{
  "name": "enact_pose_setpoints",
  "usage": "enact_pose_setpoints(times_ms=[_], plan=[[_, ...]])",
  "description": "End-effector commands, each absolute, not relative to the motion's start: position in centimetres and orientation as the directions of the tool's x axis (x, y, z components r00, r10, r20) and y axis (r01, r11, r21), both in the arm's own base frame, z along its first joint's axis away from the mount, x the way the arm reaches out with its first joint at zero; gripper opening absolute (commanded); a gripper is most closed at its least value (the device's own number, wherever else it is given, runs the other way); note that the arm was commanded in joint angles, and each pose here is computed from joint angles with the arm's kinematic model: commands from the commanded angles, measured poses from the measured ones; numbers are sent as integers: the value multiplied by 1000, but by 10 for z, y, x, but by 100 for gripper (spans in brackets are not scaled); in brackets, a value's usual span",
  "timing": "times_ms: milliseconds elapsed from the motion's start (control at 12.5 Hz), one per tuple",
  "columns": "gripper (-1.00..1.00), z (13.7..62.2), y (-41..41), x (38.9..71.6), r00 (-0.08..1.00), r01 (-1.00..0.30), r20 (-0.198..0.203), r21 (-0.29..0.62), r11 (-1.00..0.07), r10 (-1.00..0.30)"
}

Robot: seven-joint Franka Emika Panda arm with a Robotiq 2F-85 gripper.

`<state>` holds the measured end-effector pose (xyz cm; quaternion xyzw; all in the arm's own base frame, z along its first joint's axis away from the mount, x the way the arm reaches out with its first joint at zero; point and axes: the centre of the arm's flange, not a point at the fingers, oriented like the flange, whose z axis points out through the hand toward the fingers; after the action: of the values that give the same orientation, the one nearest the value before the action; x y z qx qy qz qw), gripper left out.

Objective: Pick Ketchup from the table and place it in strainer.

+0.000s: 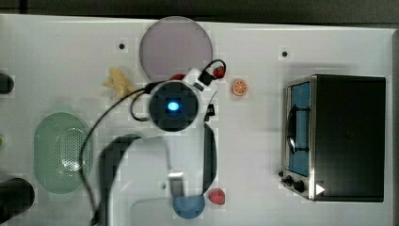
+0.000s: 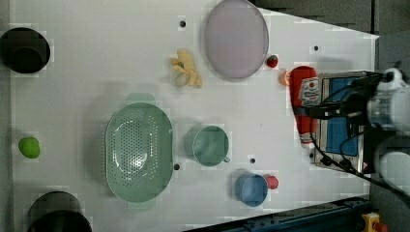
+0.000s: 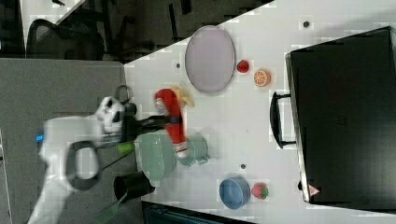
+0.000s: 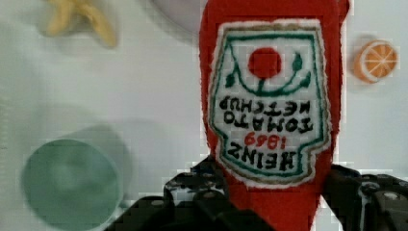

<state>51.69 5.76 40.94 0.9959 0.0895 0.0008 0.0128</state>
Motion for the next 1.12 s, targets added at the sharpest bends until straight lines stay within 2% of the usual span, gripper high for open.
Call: enact_pose_setpoints(times_ms=[80, 240, 560, 800, 960, 1120], plan=[[23, 435, 126, 492, 994, 100, -46, 48, -994, 98], [23, 441, 172, 479, 997, 63, -37, 53, -997, 61], [23, 424, 263, 448, 997, -64, -52, 8, -998, -64], [23, 398, 322, 435, 993, -118, -25, -66, -991, -117], [23, 374, 351, 429, 982, -187, -48, -124, -975, -182], [23, 345, 374, 425, 979, -198, -85, -184, -963, -185]])
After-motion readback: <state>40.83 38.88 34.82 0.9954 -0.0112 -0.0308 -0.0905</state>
